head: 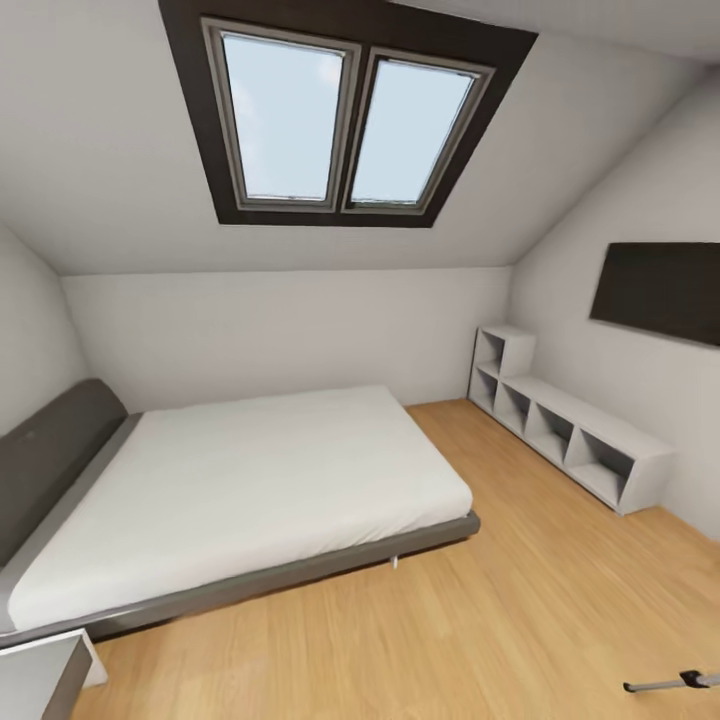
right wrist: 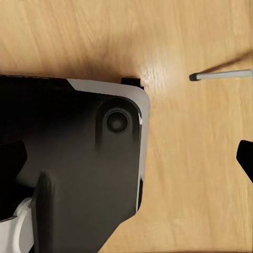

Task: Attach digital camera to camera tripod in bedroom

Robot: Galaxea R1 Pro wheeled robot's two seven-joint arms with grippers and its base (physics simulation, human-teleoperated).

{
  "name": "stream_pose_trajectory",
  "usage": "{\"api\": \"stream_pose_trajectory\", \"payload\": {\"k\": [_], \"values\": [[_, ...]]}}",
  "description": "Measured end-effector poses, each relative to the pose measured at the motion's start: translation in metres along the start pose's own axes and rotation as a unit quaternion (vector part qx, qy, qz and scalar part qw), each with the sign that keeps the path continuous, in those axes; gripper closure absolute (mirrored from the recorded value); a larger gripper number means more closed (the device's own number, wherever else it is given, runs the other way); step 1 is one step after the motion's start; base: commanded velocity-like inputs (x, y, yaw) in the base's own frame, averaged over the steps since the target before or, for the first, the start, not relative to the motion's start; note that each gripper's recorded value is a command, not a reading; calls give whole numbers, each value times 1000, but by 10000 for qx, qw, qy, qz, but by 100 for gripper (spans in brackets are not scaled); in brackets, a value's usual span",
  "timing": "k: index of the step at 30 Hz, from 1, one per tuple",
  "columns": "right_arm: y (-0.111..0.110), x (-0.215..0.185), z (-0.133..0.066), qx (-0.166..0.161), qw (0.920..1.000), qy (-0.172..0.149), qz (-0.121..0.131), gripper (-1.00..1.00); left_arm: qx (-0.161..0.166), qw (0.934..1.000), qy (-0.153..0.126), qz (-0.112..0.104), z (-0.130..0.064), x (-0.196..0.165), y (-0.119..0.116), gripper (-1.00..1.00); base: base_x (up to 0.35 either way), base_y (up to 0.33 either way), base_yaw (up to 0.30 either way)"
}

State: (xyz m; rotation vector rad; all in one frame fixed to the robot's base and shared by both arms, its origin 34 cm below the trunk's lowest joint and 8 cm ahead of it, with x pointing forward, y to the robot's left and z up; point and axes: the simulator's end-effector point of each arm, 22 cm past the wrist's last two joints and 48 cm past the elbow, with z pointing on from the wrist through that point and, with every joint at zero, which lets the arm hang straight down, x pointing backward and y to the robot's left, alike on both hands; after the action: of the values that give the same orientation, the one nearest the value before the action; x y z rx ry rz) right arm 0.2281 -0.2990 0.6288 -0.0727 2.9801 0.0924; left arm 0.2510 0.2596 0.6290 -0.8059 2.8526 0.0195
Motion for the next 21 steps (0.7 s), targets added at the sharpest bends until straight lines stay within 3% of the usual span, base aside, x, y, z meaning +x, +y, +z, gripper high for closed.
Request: {"api": "stream_pose_trajectory", "payload": {"k": [21], "values": [[0, 0, 0, 1, 10000, -2, 10, -100, 0, 10000, -7, 0, 0, 0, 0, 100, 0, 0, -286]]}}
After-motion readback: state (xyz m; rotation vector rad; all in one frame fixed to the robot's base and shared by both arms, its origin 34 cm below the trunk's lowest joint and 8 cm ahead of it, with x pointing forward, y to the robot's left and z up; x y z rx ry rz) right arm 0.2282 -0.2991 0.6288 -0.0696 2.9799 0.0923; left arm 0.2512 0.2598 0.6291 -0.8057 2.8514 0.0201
